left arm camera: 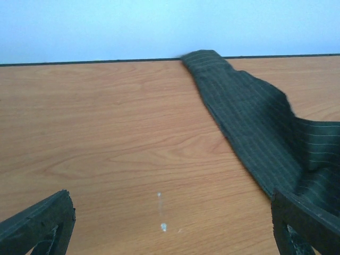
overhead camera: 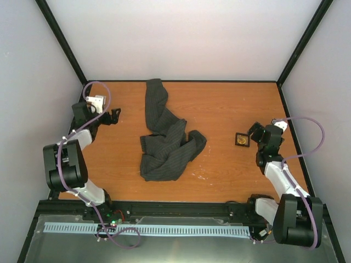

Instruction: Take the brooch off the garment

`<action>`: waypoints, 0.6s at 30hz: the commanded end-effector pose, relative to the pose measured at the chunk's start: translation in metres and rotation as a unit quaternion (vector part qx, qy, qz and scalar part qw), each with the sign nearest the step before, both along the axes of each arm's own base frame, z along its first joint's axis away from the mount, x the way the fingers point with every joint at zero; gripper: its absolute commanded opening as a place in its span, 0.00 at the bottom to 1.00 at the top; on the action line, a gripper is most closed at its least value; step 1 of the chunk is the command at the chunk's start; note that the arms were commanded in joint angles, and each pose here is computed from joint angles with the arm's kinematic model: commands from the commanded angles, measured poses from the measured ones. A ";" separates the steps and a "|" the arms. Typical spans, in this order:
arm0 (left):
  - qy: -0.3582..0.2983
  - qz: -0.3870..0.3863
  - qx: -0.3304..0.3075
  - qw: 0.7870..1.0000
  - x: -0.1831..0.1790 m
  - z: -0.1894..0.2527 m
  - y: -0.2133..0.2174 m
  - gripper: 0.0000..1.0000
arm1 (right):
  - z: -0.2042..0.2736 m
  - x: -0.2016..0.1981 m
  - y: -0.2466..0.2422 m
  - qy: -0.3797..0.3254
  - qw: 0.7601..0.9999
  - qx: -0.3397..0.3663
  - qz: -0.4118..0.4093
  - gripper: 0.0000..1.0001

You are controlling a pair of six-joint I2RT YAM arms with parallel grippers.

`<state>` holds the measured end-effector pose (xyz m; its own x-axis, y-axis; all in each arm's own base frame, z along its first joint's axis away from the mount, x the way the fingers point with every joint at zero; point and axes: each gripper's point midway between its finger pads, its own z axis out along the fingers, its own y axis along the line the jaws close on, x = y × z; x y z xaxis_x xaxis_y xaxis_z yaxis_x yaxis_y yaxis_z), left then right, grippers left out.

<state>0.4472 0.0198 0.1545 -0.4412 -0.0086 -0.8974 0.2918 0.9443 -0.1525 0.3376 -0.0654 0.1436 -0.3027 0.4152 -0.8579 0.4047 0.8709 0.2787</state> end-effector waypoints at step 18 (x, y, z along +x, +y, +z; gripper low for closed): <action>-0.212 0.125 0.035 0.969 -0.071 0.005 0.021 1.00 | 0.012 0.000 -0.015 -0.142 0.981 -0.129 -0.021 1.00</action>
